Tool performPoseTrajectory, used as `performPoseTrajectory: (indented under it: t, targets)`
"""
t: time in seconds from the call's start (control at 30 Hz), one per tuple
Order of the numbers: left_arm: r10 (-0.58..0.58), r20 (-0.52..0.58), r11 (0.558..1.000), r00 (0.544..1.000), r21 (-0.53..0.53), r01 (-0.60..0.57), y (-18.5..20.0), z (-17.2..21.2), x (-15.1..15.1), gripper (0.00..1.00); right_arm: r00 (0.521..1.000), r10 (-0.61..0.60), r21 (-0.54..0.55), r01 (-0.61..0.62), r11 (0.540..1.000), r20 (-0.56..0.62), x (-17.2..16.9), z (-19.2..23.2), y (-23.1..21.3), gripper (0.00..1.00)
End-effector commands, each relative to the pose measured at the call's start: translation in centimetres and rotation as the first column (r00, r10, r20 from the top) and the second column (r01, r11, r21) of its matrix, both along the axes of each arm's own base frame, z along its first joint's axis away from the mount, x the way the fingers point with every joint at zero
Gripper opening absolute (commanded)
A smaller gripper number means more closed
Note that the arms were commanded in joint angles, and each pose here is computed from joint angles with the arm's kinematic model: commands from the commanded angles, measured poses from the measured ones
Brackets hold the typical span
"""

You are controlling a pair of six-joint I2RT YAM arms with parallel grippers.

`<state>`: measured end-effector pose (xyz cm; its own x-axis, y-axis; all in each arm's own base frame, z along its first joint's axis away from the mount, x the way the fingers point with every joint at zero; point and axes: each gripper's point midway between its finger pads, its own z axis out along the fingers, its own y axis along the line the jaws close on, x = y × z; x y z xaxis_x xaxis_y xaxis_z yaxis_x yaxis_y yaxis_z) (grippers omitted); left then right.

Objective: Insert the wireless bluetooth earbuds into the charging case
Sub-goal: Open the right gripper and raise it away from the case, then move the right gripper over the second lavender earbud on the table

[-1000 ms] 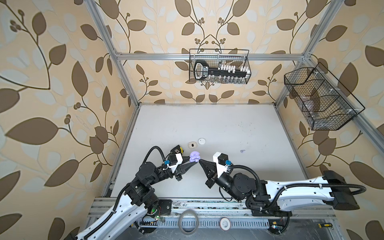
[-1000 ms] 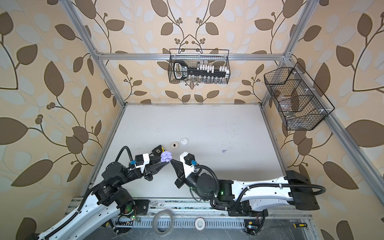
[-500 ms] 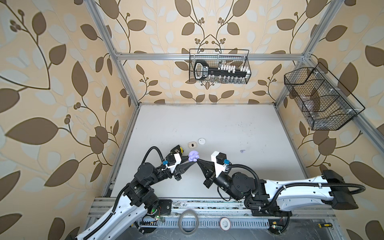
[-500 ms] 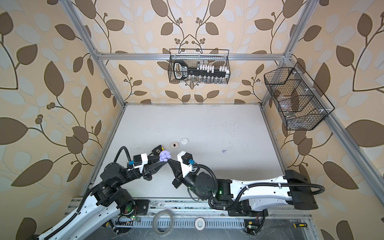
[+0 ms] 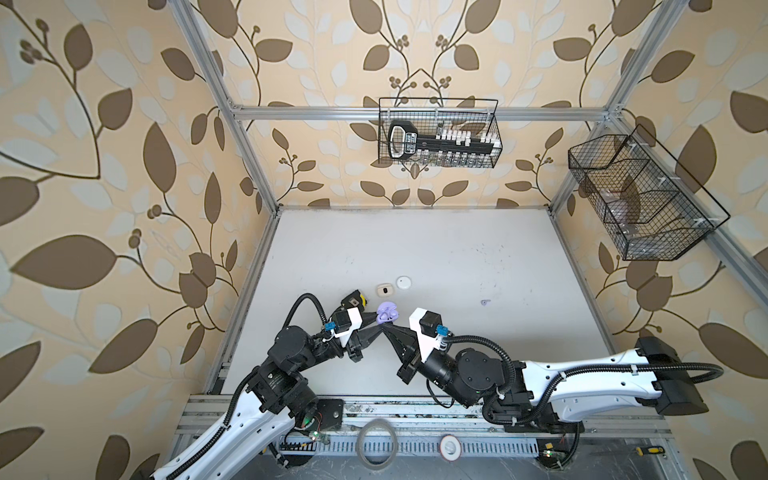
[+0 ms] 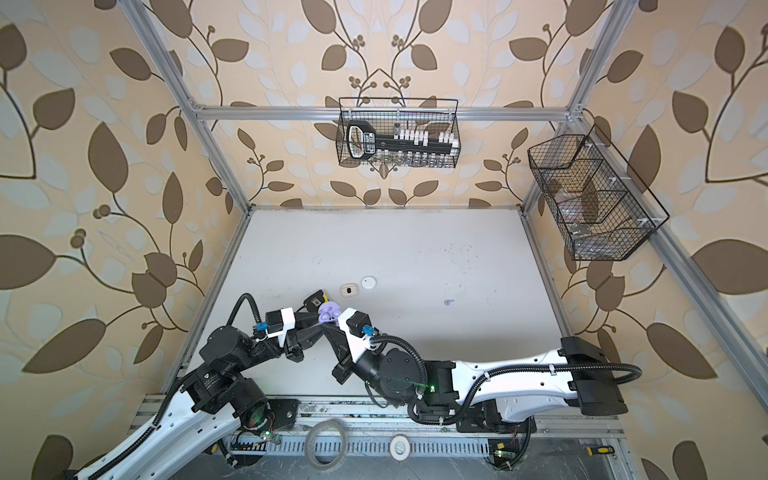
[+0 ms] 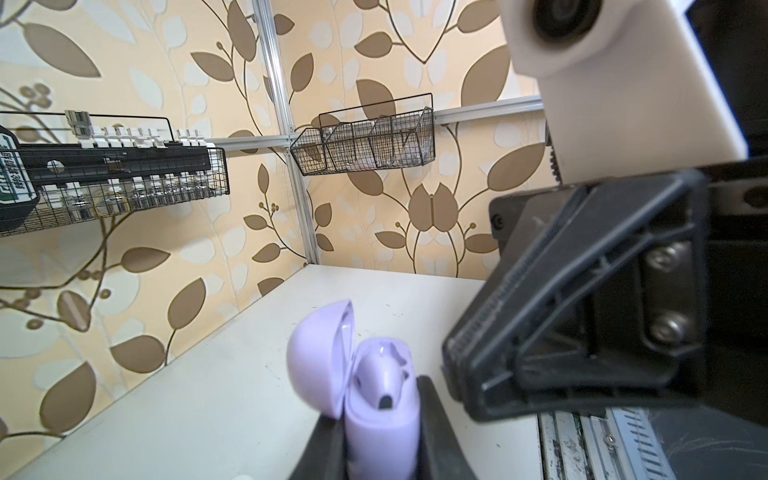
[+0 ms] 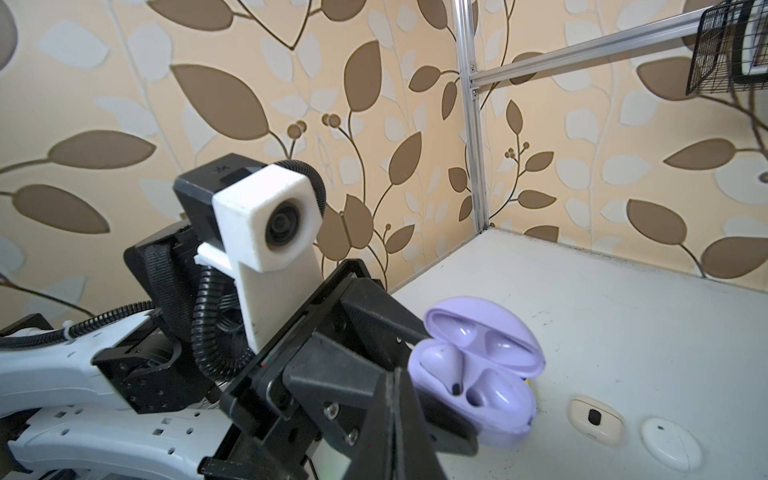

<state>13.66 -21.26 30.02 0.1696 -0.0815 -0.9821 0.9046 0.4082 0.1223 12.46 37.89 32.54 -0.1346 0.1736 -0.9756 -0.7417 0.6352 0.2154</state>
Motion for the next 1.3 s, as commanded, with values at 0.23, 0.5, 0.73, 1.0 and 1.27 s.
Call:
performPoseTrajectory:
  t: [0.23, 0.5, 0.73, 1.0, 1.27]
  targets:
    - [-0.005, 0.058, 0.999, 0.998, -0.035, 0.007, 0.2, 1.5, -0.5, 0.0, 0.865, -0.445, -0.016, 0.454, 0.891, -0.231, 9.2, -5.6, -16.5, 0.22]
    - [-0.018, 0.05, 0.999, 0.999, -0.036, 0.02, 0.2, 1.6, -0.8, 0.0, 0.536, -0.672, -0.34, 0.592, 0.731, -0.511, 16.3, -17.1, -30.2, 0.4]
    - [-0.012, 0.062, 0.999, 0.998, -0.049, 0.015, 0.7, 1.8, -1.3, 0.0, 0.412, -0.621, -0.445, 0.448, 0.776, -0.667, 19.7, -24.7, -32.8, 0.45]
    - [0.001, 0.068, 0.999, 0.998, -0.044, 0.002, 0.9, 1.8, -1.2, 0.0, 0.382, -0.659, -0.545, 0.372, 0.752, -0.648, 23.1, -27.8, -31.8, 0.53]
    - [0.01, 0.072, 0.999, 0.997, -0.04, -0.008, 0.9, 1.7, -1.0, 0.0, 0.388, -0.692, -0.603, 0.34, 0.722, -0.609, 23.7, -28.7, -30.7, 0.54]
